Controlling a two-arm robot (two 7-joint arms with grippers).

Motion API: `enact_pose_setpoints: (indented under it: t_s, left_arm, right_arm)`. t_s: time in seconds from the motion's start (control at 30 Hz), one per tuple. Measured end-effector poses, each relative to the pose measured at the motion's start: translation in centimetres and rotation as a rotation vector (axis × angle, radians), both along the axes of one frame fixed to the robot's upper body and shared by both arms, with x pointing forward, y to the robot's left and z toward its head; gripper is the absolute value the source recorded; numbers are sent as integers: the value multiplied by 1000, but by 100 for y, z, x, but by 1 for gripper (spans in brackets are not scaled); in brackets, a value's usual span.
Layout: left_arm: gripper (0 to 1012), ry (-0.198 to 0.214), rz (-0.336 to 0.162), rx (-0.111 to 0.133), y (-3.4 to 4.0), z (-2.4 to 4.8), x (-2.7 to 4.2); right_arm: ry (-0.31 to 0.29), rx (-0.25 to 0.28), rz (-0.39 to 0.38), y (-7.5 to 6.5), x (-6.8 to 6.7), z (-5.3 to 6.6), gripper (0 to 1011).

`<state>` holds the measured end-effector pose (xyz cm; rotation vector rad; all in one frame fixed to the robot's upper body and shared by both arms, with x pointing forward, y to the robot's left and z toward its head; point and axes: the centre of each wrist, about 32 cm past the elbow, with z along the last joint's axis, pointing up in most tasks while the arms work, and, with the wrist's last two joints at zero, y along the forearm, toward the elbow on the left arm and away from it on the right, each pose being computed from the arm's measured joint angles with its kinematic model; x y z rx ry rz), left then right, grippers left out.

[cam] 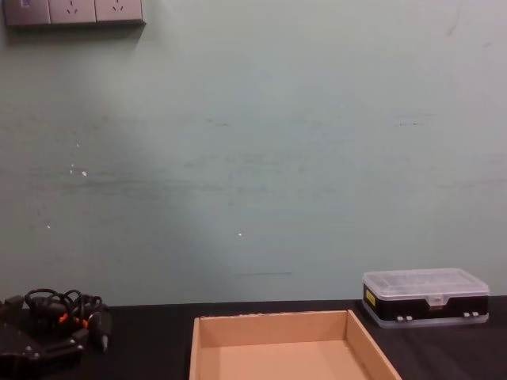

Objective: Use one hand to pick up the angle iron from the table and place it into the box.

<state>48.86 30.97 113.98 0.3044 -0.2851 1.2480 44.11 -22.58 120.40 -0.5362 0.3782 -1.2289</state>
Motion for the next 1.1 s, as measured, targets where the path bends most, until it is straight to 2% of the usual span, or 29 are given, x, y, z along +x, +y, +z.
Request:
enact_pose_setpoints:
  t_s: [0.1, 0.2, 0.3, 0.4, 0.43, 0.5, 0.63, 0.73, 1.1]
  left_arm:
    - [1011, 0, 0, 0, 0, 0, 0]
    - [1011, 0, 0, 0, 0, 0, 0]
    - [1011, 0, 0, 0, 0, 0, 0]
    - [1011, 0, 0, 0, 0, 0, 0]
    - [1011, 0, 0, 0, 0, 0, 0]
    - [1011, 0, 0, 0, 0, 0, 0]
    - [1011, 0, 0, 0, 0, 0, 0]
    - [1011, 0, 0, 0, 0, 0, 0]
    - [1011, 0, 0, 0, 0, 0, 0]
  right_arm:
    - [0, 1, 0, -1, 1, 1, 970]
    - [0, 2, 0, -2, 0, 2, 870]
    - [0, 2, 0, -2, 0, 3, 820]
    - [0, 2, 1, -2, 0, 4, 712]
    - [0, 2, 1, -2, 0, 4, 712]
    - [0, 2, 1, -3, 0, 5, 611]
    - [0, 3, 1, -3, 0, 6, 489]
    - [0, 3, 1, -3, 0, 6, 457]
    - [-1, 3, 2, -4, -1, 7, 457]
